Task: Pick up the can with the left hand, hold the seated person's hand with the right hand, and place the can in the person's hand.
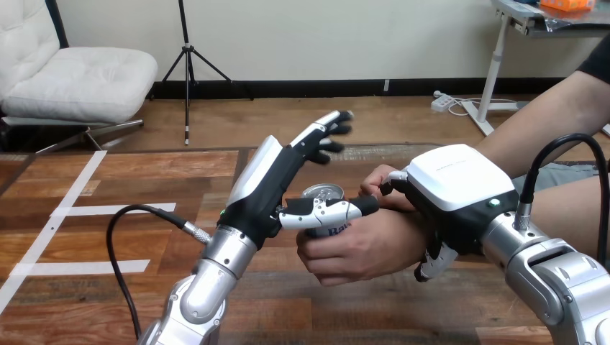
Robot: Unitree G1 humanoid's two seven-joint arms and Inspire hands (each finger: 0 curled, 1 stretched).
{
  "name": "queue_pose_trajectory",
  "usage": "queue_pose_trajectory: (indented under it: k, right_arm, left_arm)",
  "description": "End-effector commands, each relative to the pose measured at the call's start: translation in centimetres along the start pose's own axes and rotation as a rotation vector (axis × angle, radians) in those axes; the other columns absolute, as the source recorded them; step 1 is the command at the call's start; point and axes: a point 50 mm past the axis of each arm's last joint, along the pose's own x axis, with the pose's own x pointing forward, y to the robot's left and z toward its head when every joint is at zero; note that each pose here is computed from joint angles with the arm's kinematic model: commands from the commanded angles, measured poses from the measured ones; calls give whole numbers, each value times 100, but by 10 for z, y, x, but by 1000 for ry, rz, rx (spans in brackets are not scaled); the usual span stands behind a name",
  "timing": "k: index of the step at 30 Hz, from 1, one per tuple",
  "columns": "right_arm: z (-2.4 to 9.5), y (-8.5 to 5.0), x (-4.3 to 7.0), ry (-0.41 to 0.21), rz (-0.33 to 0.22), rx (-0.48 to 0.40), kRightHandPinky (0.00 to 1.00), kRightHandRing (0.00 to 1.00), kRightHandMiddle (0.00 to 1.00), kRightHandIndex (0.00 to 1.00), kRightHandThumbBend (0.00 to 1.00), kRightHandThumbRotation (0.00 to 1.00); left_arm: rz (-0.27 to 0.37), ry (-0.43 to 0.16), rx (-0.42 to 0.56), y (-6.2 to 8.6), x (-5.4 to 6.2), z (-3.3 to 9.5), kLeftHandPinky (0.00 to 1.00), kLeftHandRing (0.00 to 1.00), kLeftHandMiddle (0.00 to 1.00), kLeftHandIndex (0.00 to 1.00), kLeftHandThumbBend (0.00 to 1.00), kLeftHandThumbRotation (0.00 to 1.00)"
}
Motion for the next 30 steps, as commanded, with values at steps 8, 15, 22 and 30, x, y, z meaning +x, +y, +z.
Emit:
queue_pose_trajectory:
  k: [8,15,22,30]
  right_arm:
    - [-4,-24,7,2,-99,-38,73,81,83,79,96,0]
    - [-5,-23,7,4,-98,-38,73,81,83,79,96,0]
    - [-5,-23,7,4,-101,-38,73,81,83,79,96,0]
    - [-6,-23,7,7,-99,-30,73,81,83,79,95,0]
  left_arm:
    - [28,-79,40,10,13,15,84,93,96,97,95,57]
    - [24,-79,47,10,13,15,85,94,97,97,95,58]
    - [23,-77,56,10,13,14,85,95,97,98,96,59]
    - [21,-72,49,10,12,14,85,95,97,97,95,58]
